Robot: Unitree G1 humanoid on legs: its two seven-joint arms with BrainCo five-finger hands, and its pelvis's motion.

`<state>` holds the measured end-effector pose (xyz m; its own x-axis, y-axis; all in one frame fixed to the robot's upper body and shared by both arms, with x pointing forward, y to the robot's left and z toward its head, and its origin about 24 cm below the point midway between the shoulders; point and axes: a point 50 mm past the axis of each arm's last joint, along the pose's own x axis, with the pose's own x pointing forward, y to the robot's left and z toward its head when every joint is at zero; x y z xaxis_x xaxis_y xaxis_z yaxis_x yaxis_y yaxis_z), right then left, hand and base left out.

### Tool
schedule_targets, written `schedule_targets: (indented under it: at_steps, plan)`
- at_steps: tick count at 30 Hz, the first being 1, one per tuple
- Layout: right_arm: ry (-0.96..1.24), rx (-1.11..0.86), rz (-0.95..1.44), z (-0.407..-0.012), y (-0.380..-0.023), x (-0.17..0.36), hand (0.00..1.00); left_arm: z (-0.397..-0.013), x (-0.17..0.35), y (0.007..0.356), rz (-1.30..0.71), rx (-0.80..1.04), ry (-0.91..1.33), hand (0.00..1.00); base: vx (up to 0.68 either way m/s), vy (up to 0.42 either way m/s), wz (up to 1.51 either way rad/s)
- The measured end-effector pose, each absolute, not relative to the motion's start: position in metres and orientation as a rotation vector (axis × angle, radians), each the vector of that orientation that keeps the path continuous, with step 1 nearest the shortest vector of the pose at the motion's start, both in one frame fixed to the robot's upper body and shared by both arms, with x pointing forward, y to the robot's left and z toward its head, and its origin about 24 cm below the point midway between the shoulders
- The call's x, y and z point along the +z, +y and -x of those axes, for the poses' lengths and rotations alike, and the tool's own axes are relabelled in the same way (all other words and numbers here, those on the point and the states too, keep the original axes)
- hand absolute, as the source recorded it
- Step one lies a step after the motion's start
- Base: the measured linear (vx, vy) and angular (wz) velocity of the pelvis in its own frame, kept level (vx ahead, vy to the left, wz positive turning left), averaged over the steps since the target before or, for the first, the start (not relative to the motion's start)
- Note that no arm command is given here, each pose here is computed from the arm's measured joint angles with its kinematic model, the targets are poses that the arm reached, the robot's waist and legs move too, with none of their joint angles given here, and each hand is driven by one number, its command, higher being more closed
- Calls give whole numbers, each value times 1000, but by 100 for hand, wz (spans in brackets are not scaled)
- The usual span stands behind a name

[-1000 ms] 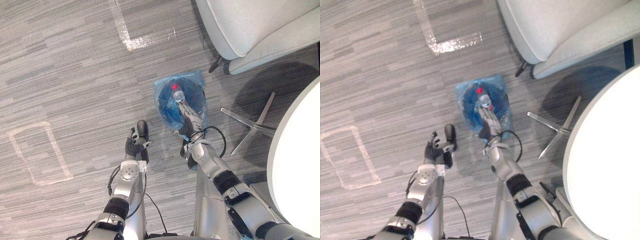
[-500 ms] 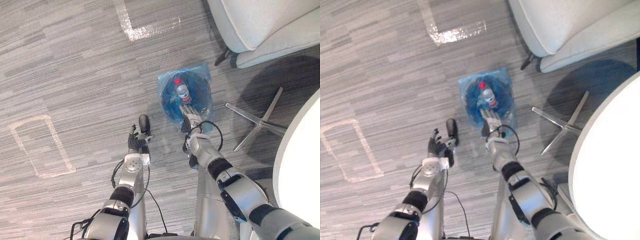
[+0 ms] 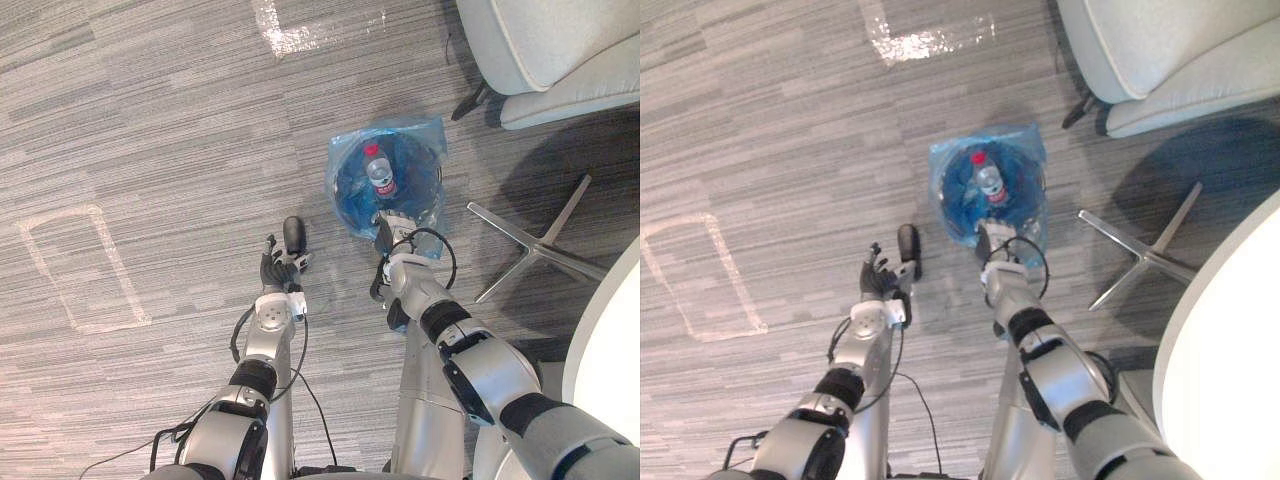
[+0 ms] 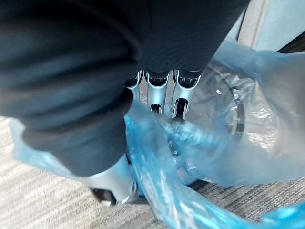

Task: Gather rubbish on tea table into small bin, then transfer packed bag to large trash can.

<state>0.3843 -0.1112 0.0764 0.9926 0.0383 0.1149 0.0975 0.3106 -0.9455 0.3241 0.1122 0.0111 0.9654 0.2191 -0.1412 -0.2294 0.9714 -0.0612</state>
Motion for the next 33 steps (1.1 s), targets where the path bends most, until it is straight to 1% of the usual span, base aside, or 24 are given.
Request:
schedule_targets:
  at_steps: [3, 5, 7, 11, 15, 17, 22, 24, 28, 30, 31, 33]
  plan:
    - [-139, -34, 1242, -384, -108, 78, 100, -325, 12, 113, 71, 227, 128, 0, -30, 7, 0]
    - [-162, -23, 1213, -382, -102, 78, 100, -329, 16, 114, 173, 204, 139, 0, -35, 4, -10]
    - [-177, -3, 1164, -379, -93, 77, 100, -330, 18, 119, 102, 206, 141, 0, -38, -2, -19]
    - [-180, 29, 1112, -370, -83, 68, 100, -320, 3, 124, 95, 224, 190, 0, -40, -13, -20]
    - [-162, 49, 1059, -358, -81, 55, 100, -308, -13, 128, 87, 235, 249, 0, -5, -15, -9]
    - [-113, 73, 1009, -347, -80, 40, 100, -296, -29, 133, 71, 247, 318, 0, 33, -26, -5]
    - [-82, 116, 926, -328, -72, 23, 100, -279, -52, 139, 26, 252, 412, 0, 52, -34, -8]
    - [-78, 164, 901, -316, -66, 14, 100, -268, -64, 141, 0, 241, 463, 0, 41, -29, -9]
    - [-102, 184, 827, -302, -60, 15, 100, -249, -81, 146, -24, 252, 540, 0, 62, -19, -11]
    - [-119, 213, 773, -290, -53, 15, 100, -229, -98, 152, -56, 258, 622, 0, 91, -15, -25]
    - [-119, 213, 773, -290, -53, 15, 100, -229, -98, 152, -56, 258, 622, 0, 132, -2, -19]
    - [-142, 237, 680, -276, -49, 18, 100, -209, -113, 152, -89, 231, 701, 0, 129, -3, -16]
